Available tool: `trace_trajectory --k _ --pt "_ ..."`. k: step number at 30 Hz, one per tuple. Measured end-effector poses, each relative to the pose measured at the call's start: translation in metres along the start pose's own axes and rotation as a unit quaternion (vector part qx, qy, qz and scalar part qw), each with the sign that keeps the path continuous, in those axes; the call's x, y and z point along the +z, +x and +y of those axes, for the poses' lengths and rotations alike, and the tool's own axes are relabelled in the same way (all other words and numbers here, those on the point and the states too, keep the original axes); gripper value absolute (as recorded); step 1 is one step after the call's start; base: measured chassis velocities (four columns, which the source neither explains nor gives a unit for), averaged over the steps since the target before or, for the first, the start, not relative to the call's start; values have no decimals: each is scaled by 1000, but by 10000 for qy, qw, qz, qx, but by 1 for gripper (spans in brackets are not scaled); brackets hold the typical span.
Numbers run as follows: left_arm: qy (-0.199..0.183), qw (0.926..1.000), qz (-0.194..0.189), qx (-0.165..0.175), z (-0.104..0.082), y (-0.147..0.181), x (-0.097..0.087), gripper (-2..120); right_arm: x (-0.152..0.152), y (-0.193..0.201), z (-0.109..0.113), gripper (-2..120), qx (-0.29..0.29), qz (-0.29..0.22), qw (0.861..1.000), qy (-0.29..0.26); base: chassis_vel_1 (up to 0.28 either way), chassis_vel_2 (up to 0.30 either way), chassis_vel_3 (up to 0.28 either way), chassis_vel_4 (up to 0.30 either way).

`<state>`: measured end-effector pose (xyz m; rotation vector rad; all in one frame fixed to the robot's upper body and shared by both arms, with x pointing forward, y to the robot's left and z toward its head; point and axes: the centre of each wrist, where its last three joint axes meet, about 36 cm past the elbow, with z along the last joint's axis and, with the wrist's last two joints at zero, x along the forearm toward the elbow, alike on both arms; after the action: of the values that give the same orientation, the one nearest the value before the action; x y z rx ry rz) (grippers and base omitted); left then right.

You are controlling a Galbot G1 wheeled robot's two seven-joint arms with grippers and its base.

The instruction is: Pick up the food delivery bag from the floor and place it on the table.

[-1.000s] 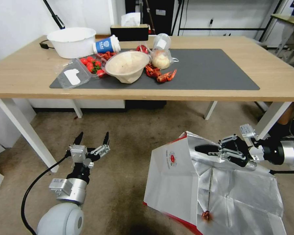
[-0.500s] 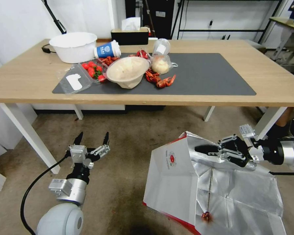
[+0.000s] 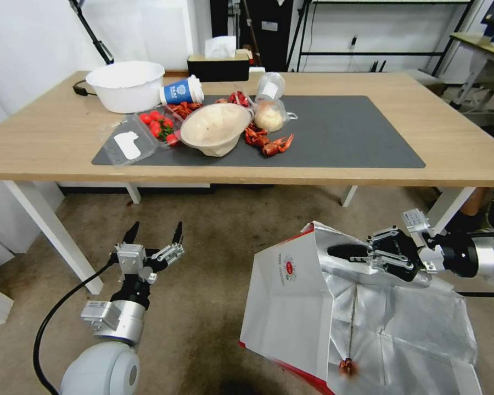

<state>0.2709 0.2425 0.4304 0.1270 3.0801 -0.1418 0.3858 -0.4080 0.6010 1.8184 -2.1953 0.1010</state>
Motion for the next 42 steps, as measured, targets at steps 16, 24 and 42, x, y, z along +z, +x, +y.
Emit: trace_trajectory --k 16,24,42 --pt "-10 10000 30 16 0 -1 2 100 5 2 -2 0 14 -19 10000 -43 0 0 0 0" --pt "-16 10000 38 20 0 -1 2 100 5 1 -1 0 -4 1 10000 -48 0 0 0 0" --pt "-21 10000 27 32 -1 1 0 100 0 0 0 0 -40 41 10000 -7 0 0 0 0"
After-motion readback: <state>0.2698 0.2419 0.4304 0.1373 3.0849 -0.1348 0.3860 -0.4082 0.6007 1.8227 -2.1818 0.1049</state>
